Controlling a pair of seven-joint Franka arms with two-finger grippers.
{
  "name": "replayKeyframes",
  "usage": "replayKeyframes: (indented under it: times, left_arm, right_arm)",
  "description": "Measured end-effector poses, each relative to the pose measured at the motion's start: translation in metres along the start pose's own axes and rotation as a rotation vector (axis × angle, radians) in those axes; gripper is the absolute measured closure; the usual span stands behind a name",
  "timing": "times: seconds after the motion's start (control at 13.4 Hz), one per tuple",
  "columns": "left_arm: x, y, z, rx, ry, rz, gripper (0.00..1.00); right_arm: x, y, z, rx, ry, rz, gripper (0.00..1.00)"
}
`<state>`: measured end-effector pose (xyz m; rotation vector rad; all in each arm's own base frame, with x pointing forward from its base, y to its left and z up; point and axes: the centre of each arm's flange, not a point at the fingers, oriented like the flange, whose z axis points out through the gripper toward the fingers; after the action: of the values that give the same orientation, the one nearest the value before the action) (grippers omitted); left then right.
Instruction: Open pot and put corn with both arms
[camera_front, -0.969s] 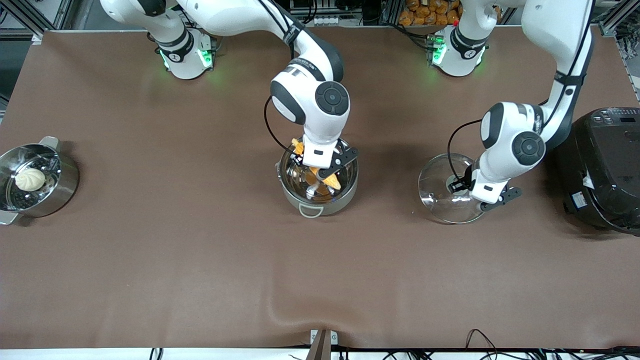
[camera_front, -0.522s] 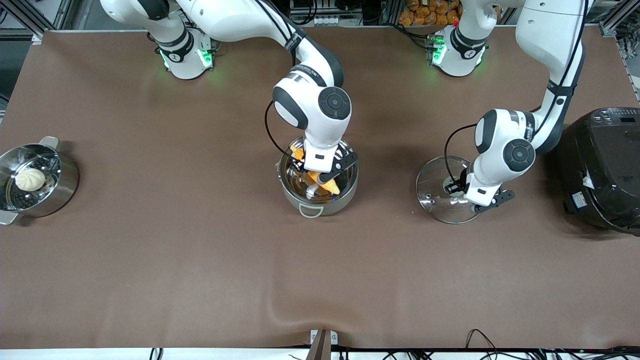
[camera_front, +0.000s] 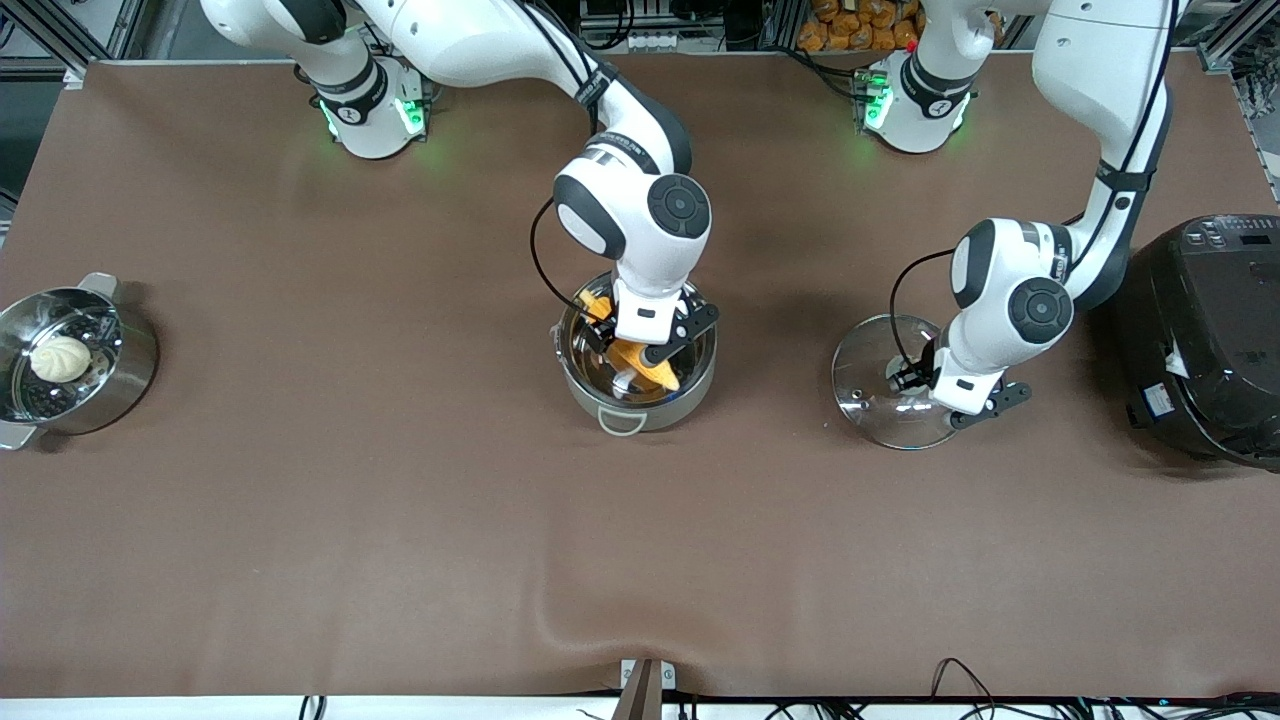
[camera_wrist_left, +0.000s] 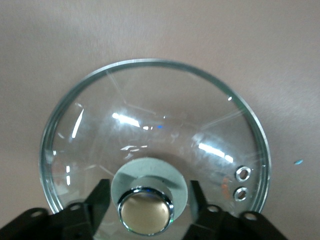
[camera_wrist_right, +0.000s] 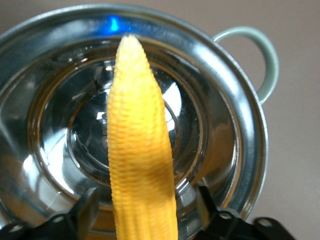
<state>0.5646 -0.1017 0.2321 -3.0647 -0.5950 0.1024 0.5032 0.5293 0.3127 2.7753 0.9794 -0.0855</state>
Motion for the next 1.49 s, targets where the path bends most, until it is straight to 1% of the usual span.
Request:
replayKeyframes:
  times: [0.07,0.15,0.22,0.3,0.37,0.52,0.67,0.75,0.97,1.12,1.34,1.49]
  left_arm:
    - [0.003,0.002,-0.008,-0.007,0.013,0.001,0.11]
    - [0.007,0.003,-0.017,-0.014,0.026,0.001,0.01]
    - [0.012,0.005,-0.032,-0.02,0.035,-0.001,0.0]
    - [0.018,0.005,-0.051,-0.021,0.036,-0.007,0.0]
    - [0.025,0.003,-0.075,-0.019,0.03,-0.014,0.0]
    - [0.037,0.003,-0.129,0.001,0.027,-0.011,0.0]
    - [0.039,0.008,-0.182,0.039,0.077,0.027,0.0]
    - [0.037,0.011,-0.205,0.042,0.093,0.036,0.0]
    - [0.024,0.011,-0.258,0.023,0.138,0.045,0.0]
    - [0.011,0.004,-0.296,0.002,0.175,0.043,0.0]
    - [-0.01,-0.005,-0.348,0.009,0.168,0.049,0.0]
    - [-0.017,-0.003,-0.367,0.006,0.174,0.066,0.0]
  right_arm:
    - [0.001,0.006,-0.004,-0.002,0.005,0.011,0.0]
    - [0.002,0.017,-0.008,-0.004,0.002,0.028,0.0]
    - [0.001,0.036,-0.014,-0.002,-0.013,0.055,0.0]
    - [-0.001,0.061,-0.022,0.014,-0.027,0.09,0.0]
    - [-0.005,0.088,-0.033,0.043,-0.034,0.108,0.0]
    - [-0.02,0.152,-0.059,0.102,-0.05,0.097,0.0]
    - [-0.047,0.224,-0.082,0.133,-0.069,0.062,0.0]
    - [-0.064,0.26,-0.091,0.145,-0.071,0.064,0.0]
    - [-0.118,0.347,-0.096,0.174,-0.08,0.133,0.0]
    - [-0.153,0.385,-0.091,0.191,-0.098,0.195,0.0]
    - [-0.196,0.427,-0.077,0.211,-0.119,0.282,0.0]
    - [-0.217,0.44,-0.066,0.214,-0.111,0.32,0.0]
